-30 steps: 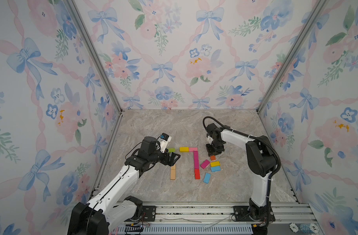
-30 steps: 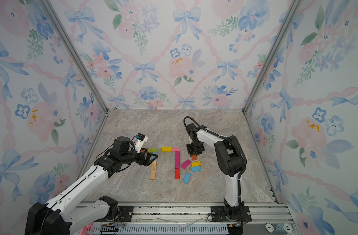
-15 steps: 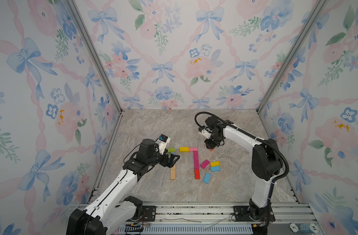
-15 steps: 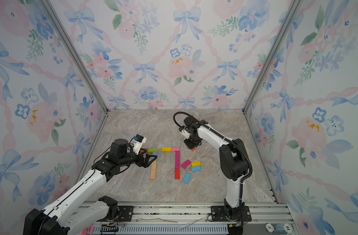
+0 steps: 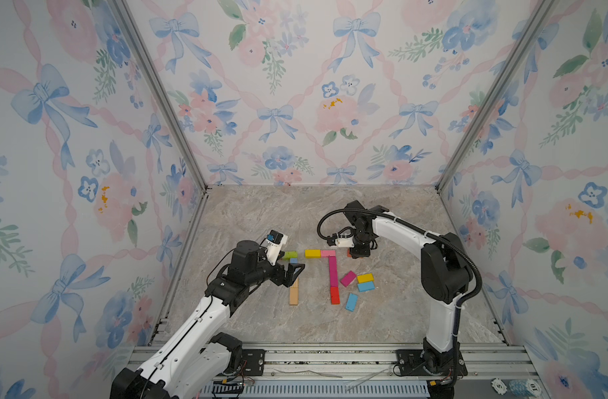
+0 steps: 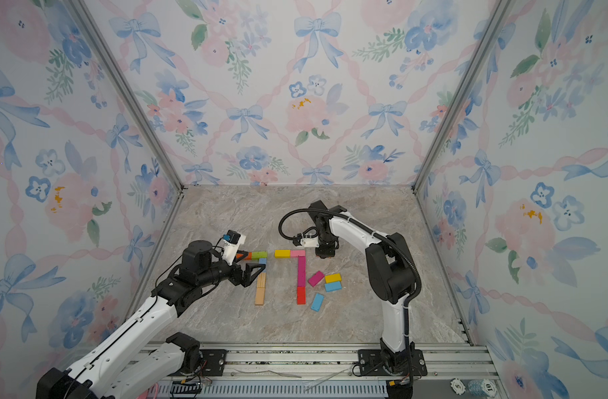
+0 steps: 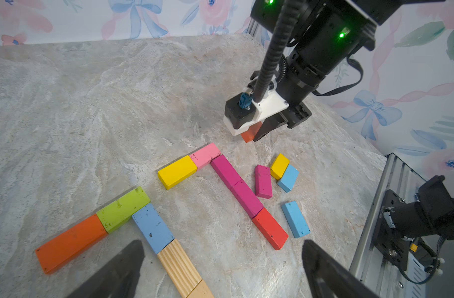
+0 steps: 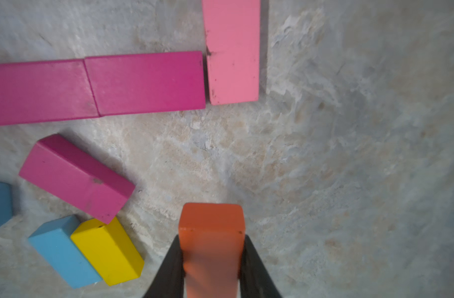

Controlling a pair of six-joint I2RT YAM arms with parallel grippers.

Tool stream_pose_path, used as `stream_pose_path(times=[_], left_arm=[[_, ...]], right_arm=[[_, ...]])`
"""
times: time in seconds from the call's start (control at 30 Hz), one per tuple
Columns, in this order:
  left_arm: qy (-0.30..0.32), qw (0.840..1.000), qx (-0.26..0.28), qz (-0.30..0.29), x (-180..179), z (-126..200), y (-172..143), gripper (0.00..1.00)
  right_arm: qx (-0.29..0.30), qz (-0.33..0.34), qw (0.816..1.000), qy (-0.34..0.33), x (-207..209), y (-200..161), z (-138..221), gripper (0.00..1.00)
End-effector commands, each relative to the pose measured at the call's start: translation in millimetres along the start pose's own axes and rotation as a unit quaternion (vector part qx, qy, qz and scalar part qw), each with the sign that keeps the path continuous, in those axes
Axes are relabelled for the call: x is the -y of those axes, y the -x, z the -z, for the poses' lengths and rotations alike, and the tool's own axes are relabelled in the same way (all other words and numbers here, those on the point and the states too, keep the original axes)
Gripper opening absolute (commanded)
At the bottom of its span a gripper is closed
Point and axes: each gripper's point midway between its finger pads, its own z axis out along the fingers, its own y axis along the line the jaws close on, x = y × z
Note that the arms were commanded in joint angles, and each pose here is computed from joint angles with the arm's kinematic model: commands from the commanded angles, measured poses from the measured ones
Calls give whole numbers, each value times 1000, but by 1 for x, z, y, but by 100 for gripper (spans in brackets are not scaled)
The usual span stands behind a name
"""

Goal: Assemble the number 7 with building blocks
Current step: Place the building block at the center of the board.

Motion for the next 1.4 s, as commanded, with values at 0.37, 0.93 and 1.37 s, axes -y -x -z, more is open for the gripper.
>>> stream_pose_path(times=[0.37, 0.93, 1.37], left_arm=[[-3, 1000, 8, -24, -1, 0, -2, 98], [-4, 1000, 2, -24, -3, -3, -4, 98], [-5, 1000, 2, -21, -2, -3, -4, 98]], right_arm=[[-27, 47, 999, 2, 18, 5, -30, 16], [-25, 47, 998, 42, 8, 5, -45, 16], [-27, 33, 997, 62, -10, -7, -47, 16]])
